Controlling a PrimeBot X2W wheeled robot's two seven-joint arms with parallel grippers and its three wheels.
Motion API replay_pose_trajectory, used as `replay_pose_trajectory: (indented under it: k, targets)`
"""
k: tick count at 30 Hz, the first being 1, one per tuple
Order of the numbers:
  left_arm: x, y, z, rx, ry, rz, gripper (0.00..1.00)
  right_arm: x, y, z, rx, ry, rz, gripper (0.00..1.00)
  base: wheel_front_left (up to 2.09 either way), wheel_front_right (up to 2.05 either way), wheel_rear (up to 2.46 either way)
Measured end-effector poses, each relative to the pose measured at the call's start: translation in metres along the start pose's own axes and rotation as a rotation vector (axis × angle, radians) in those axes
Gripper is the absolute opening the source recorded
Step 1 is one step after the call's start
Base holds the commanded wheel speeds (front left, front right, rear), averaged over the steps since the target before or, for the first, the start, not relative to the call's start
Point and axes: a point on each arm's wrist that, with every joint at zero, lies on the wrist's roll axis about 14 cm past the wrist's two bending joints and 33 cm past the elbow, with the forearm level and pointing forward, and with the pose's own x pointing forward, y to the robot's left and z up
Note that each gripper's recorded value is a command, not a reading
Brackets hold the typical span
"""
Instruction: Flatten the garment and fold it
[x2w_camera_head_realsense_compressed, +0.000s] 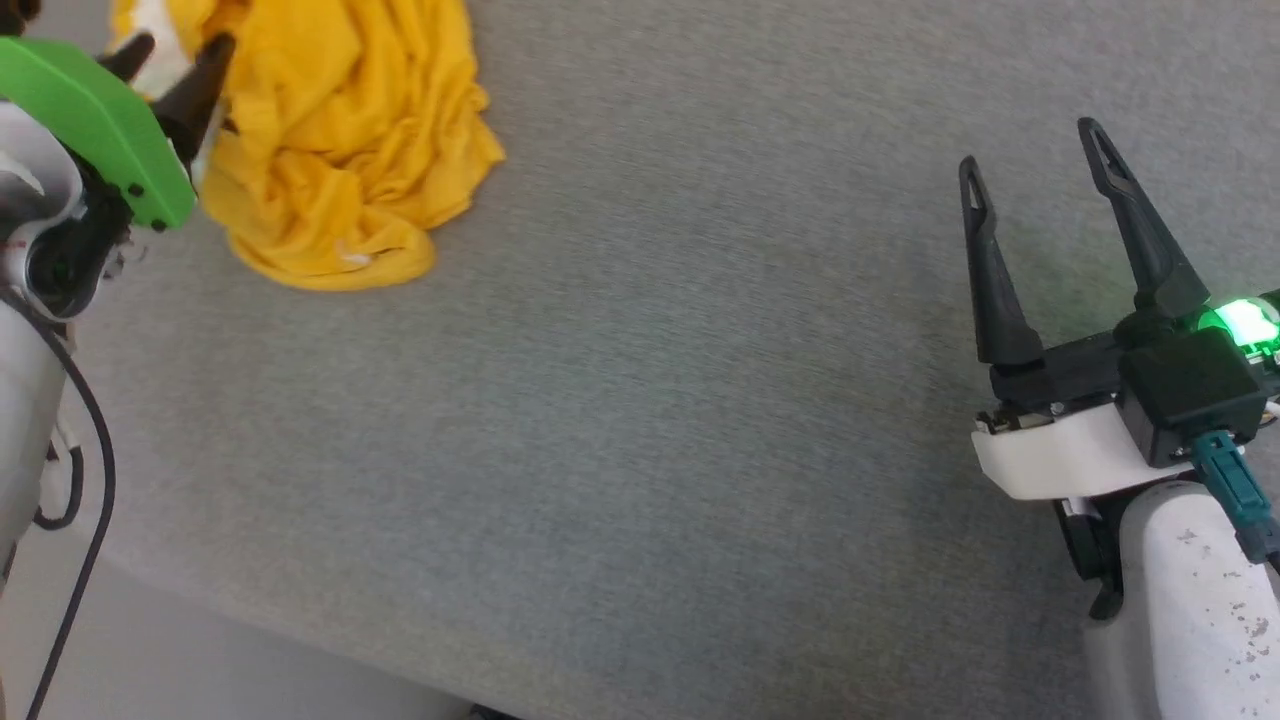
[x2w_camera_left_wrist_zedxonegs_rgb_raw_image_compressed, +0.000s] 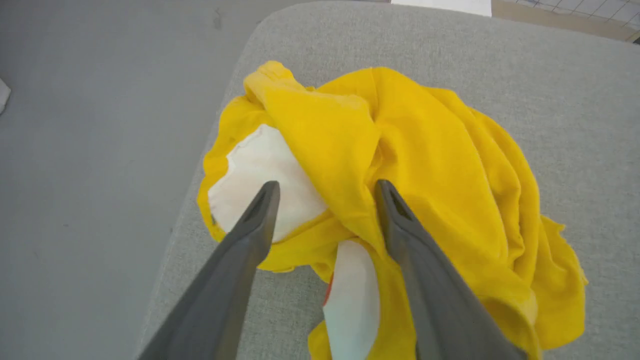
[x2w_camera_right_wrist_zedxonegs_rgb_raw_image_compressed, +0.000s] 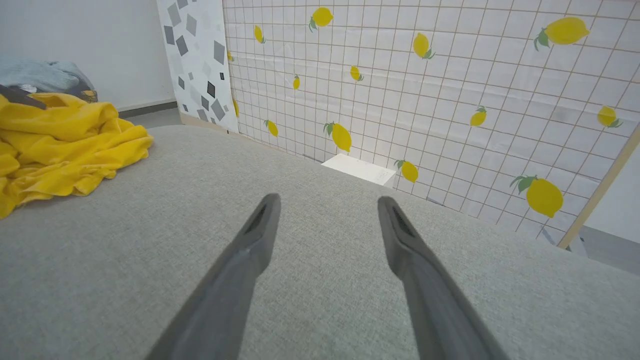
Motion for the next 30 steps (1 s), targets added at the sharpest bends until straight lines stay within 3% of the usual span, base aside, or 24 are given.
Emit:
replay_pose_trajectory:
  k: [5,6,8,16,24,30]
  targets:
    - [0.022,-0.007,-0.037,-0.044,0.136,-0.014,1.00,-0.007,-0.015,-0.012,-0.009,0.028,-0.035,1.00,0.00,0.00,0.00]
    - [0.025,-0.007,-0.044,-0.042,0.161,-0.014,0.96,-0.008,-0.017,-0.014,-0.010,0.034,-0.040,1.00,0.00,0.00,0.00]
    - [0.031,-0.009,-0.051,-0.039,0.172,-0.016,0.00,-0.010,-0.020,-0.018,-0.013,0.046,-0.049,1.00,0.00,0.00,0.00]
    - [0.029,-0.005,-0.035,-0.006,0.106,-0.012,0.00,-0.013,-0.028,-0.012,-0.028,0.041,-0.069,1.00,0.00,0.00,0.00]
    - [-0.013,0.020,0.037,0.096,-0.081,0.021,0.00,-0.017,-0.030,0.019,-0.010,-0.034,-0.084,1.00,0.00,0.00,0.00]
    - [-0.055,0.010,0.099,0.189,-0.238,-0.012,0.00,-0.034,-0.039,0.041,0.005,-0.070,-0.124,1.00,0.00,0.00,0.00]
